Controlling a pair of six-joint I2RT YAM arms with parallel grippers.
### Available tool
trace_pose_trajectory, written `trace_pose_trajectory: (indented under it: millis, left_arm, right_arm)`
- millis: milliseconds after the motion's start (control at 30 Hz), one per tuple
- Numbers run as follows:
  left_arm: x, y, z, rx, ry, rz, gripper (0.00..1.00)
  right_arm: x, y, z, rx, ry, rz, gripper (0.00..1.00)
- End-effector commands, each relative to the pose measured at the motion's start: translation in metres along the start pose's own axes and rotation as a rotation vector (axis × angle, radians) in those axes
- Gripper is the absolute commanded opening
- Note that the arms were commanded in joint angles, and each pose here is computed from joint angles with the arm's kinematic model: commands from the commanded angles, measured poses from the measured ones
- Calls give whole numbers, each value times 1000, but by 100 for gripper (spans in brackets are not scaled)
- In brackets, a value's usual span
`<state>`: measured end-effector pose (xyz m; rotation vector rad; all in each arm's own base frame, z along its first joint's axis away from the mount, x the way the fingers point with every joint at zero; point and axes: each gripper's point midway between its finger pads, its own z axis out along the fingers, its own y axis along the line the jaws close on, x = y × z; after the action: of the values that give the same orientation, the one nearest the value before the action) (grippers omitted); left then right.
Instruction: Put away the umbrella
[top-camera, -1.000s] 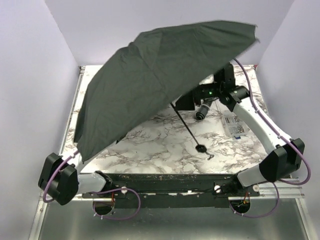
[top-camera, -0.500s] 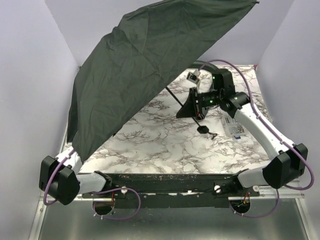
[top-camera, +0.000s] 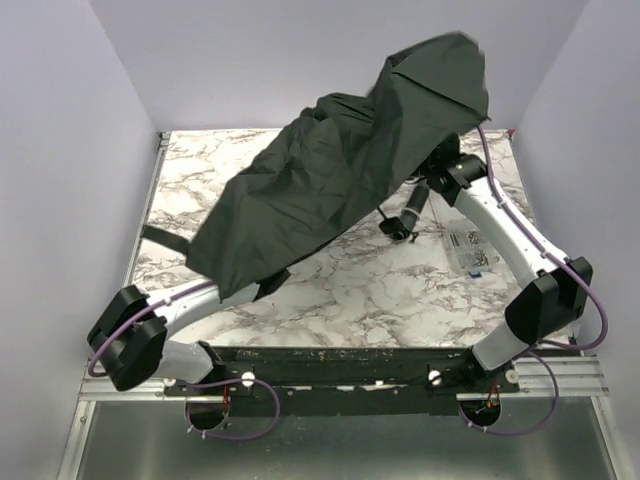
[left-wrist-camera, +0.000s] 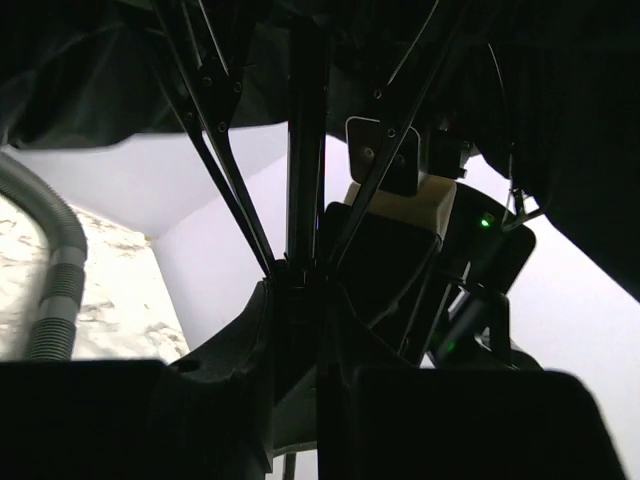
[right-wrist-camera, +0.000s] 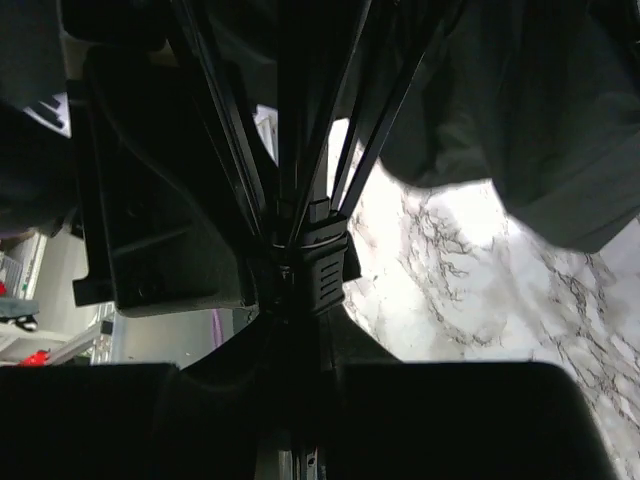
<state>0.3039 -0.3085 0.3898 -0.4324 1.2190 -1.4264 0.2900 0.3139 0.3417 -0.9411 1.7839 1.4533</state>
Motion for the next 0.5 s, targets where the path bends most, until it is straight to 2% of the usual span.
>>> trace_pose_trajectory:
  millis: [0,167,200,233,333,400,467]
  left_arm:
    - [68,-18,-23,69,201,-110,0]
    - [76,0,-31,25,178,-172,0]
    - [72,4,-32,12,155,-176,0]
    - [64,5,-31,10,129,-180,0]
    - [32,8,-25,6,37,-160,0]
    - [11,9,-20,4,-11,-129,0]
    - [-8,7,-15,7,-50,-88,0]
  right_arm:
    - [-36,-21,5,115,-127,-85,0]
    - [-16,-28,4,139,-111,-61,1]
    - [-10,-26,4,123,-97,-64,7]
    - [-5,-23,3,107,-87,-70,22]
    - [13,-13,-1,69,-55,-74,52]
    - [25,-7,-4,52,-29,-76,64]
    - [36,-2,-8,45,-5,-70,70]
